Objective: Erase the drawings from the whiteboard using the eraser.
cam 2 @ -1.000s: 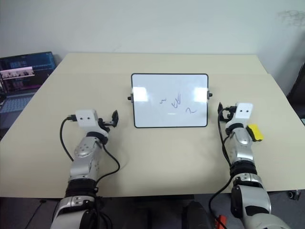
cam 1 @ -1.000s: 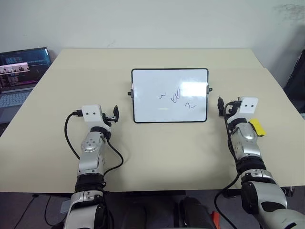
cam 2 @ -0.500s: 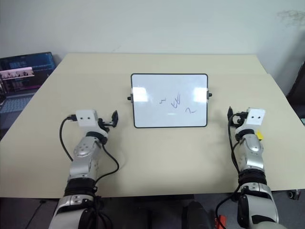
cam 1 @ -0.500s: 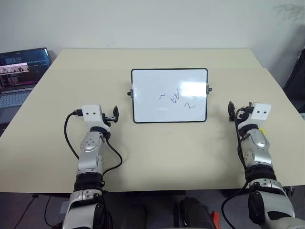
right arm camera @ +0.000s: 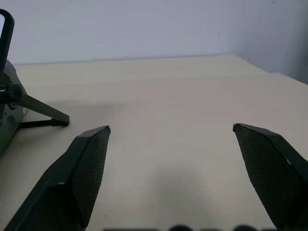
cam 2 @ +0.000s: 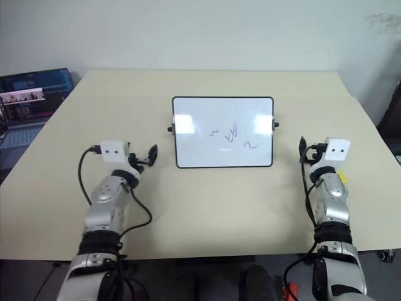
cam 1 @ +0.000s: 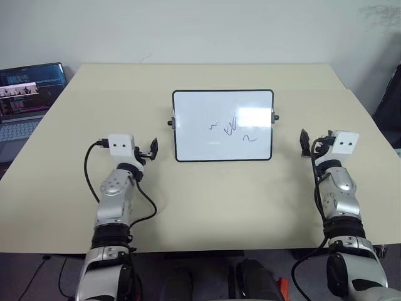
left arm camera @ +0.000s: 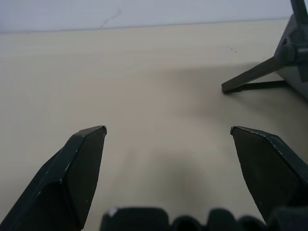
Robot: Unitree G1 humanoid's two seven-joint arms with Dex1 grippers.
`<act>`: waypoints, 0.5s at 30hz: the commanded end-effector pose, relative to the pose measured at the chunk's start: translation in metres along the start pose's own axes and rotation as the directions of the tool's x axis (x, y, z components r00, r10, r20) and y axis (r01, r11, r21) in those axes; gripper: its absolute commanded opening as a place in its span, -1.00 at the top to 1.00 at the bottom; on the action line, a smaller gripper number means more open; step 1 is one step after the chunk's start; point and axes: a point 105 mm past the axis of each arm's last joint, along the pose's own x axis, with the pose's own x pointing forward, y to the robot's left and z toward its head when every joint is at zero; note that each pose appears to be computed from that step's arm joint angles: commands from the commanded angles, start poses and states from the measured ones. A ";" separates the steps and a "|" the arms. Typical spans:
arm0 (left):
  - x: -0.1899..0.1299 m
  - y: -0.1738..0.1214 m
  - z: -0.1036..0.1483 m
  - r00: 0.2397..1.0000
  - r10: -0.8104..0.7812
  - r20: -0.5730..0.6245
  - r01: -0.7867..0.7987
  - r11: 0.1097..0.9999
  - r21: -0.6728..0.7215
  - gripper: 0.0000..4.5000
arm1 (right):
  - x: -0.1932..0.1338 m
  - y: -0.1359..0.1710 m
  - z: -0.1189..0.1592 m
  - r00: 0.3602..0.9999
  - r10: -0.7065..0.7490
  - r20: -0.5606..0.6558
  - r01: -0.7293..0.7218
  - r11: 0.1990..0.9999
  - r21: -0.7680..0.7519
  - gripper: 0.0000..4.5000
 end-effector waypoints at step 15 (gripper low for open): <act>-0.015 -0.128 0.070 0.645 -0.763 -0.038 0.764 0.642 0.064 -1.00 | -0.027 -0.049 0.063 0.954 0.142 -0.264 -0.163 0.985 -0.057 -0.99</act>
